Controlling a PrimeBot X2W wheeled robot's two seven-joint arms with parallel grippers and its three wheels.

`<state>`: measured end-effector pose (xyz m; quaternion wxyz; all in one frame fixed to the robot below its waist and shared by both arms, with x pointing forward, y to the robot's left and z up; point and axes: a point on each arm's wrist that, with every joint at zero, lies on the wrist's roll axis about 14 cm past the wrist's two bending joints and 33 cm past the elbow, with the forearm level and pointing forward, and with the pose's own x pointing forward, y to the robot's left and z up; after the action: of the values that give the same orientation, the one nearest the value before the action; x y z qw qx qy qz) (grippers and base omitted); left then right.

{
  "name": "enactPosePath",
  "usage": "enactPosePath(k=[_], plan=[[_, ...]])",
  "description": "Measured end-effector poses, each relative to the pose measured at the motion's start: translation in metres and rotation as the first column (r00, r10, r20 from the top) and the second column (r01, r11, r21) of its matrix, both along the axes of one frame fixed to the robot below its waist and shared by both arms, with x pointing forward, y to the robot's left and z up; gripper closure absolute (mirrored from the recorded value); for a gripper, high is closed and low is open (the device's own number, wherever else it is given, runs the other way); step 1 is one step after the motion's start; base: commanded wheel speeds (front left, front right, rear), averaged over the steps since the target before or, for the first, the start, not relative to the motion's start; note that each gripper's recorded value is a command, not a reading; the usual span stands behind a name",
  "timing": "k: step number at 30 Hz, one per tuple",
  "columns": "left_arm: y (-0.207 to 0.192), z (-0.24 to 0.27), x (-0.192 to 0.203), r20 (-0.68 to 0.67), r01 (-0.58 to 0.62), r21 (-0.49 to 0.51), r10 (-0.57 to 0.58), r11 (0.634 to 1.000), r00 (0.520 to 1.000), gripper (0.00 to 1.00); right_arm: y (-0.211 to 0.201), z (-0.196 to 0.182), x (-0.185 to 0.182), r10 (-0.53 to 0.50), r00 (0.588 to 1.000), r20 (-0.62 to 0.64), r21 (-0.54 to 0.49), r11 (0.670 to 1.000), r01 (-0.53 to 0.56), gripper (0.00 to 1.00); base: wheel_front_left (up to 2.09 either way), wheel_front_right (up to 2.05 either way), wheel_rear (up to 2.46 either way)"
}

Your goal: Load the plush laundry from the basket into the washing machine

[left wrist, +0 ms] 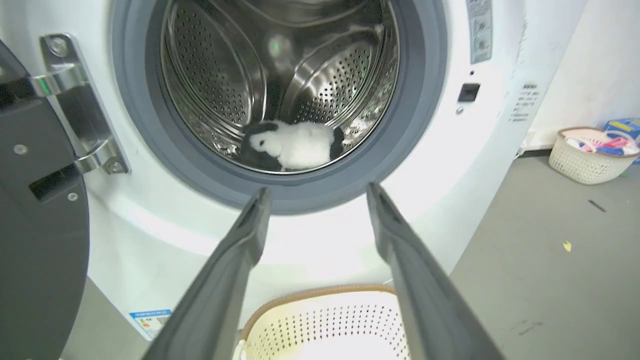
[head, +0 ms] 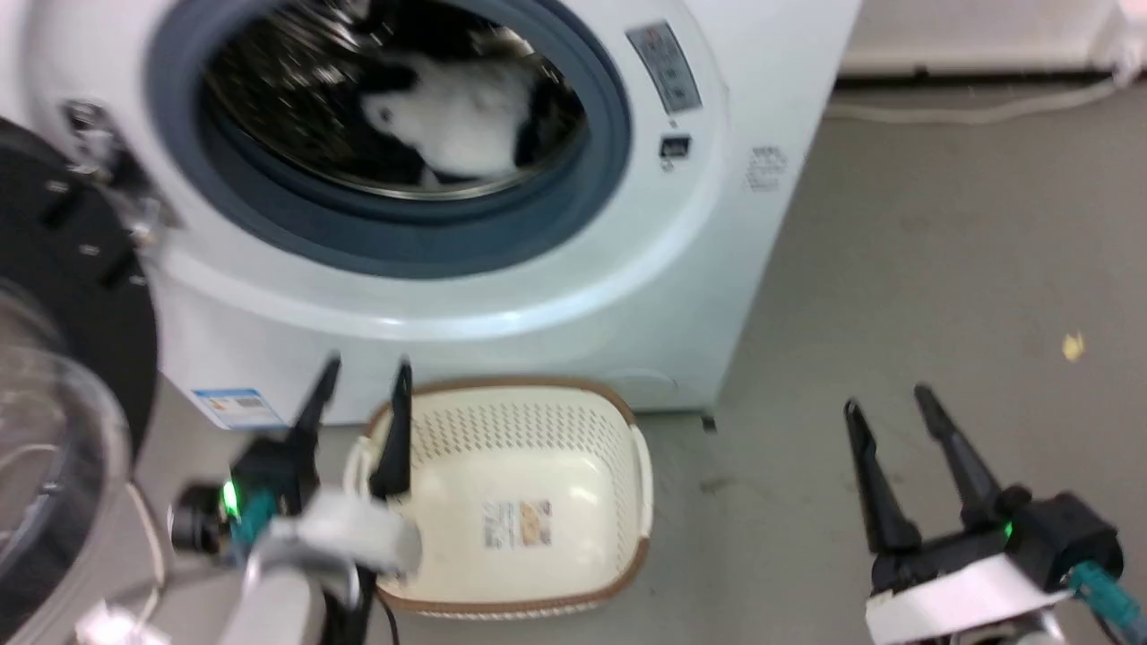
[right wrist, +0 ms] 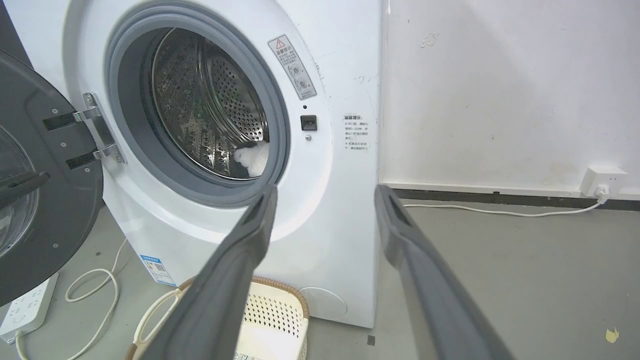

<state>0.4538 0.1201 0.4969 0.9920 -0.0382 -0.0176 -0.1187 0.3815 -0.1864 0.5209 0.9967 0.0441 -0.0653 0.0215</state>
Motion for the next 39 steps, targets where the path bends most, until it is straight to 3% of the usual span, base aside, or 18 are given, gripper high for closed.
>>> enactPosePath(k=[10, 19, 20, 39], plan=[[0.034, 0.003, -0.085, 0.005, -0.151, -0.004, 0.151, 0.988, 0.988, 0.0, 0.029, 0.009, -0.021, 0.085, 0.996, 0.028, 0.013, 0.996, -0.086, 0.0, 0.0, 0.0, 0.0], [0.04, 0.019, -0.101, 0.061, -0.193, -0.01, 0.193, 0.981, 0.979, 0.0, 0.035, 0.001, -0.027, 0.103, 0.995, 0.003, 0.006, 0.995, -0.103, 0.0, 0.0, 0.0, 0.0], [0.038, 0.02, -0.101, 0.062, -0.188, -0.013, 0.188, 0.982, 0.98, 1.0, 0.035, 0.001, -0.027, 0.103, 0.995, 0.002, 0.006, 0.995, -0.103, 1.0, 0.0, 0.0, 0.0], [0.041, 0.017, -0.1, 0.043, -0.193, 0.001, 0.193, 0.981, 0.98, 1.0, 0.034, -0.001, -0.026, 0.104, 0.994, -0.021, -0.004, 0.995, -0.104, 1.0, 0.0, 0.0, 0.0]])
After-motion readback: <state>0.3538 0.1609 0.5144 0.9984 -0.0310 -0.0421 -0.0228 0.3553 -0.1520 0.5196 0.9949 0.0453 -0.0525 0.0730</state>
